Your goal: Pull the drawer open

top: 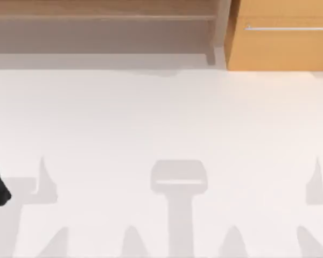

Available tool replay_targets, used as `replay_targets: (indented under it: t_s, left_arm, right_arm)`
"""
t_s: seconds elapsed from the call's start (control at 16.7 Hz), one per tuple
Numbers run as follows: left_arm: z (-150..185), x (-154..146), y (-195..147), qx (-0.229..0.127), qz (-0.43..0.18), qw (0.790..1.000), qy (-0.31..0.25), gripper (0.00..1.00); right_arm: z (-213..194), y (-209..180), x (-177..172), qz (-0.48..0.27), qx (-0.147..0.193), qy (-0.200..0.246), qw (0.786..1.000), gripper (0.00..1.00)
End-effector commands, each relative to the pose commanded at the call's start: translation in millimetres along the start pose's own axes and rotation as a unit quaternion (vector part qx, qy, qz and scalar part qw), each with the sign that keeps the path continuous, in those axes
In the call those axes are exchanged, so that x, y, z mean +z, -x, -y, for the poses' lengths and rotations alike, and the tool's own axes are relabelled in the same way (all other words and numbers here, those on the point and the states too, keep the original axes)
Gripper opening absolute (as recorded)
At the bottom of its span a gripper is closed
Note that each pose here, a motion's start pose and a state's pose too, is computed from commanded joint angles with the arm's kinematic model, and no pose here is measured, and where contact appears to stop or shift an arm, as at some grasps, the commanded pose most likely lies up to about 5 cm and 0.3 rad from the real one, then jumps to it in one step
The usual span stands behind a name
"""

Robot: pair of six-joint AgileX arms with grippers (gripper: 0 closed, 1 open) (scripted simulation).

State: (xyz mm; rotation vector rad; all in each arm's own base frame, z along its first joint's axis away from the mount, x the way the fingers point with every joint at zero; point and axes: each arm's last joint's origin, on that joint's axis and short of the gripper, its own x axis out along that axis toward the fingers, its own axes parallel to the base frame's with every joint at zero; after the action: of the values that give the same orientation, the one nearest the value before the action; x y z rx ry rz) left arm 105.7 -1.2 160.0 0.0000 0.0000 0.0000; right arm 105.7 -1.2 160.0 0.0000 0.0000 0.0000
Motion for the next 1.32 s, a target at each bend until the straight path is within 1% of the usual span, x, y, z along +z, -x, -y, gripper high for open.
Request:
replay_targets:
  t_s: [0.18,0.48,0.66,0.9,1.14,1.32]
  left_arm:
    - [0.0,0.0,0.0,0.000,0.000,1.000,0.000,1.00]
    - [0.0,0.0,0.0,0.000,0.000,1.000,0.000,1.00]
    - [0.0,0.0,0.0,0.000,0.000,1.000,0.000,1.00]
    - [0.0,0.0,0.0,0.000,0.000,1.000,0.000,1.00]
    - [0.0,0.0,0.0,0.000,0.000,1.000,0.000,1.00]
    - [0.0,0.0,0.0,0.000,0.000,1.000,0.000,1.00]
  right_arm:
    - [0.2,-0.3,3.2,0.003,0.001,0.000,1.000,1.00]
    - [5.7,-11.6,37.3,0.019,0.006,0.003,1.000,1.00]
    - [14.3,-33.6,59.5,0.012,0.004,0.002,1.000,1.00]
    - [34.5,-76.1,80.0,0.001,0.001,-0.001,1.000,1.00]
    - [57.2,-113.6,85.5,-0.003,0.000,-0.001,1.000,1.00]
    - [66.5,-126.7,86.6,0.000,0.000,0.000,1.000,1.00]
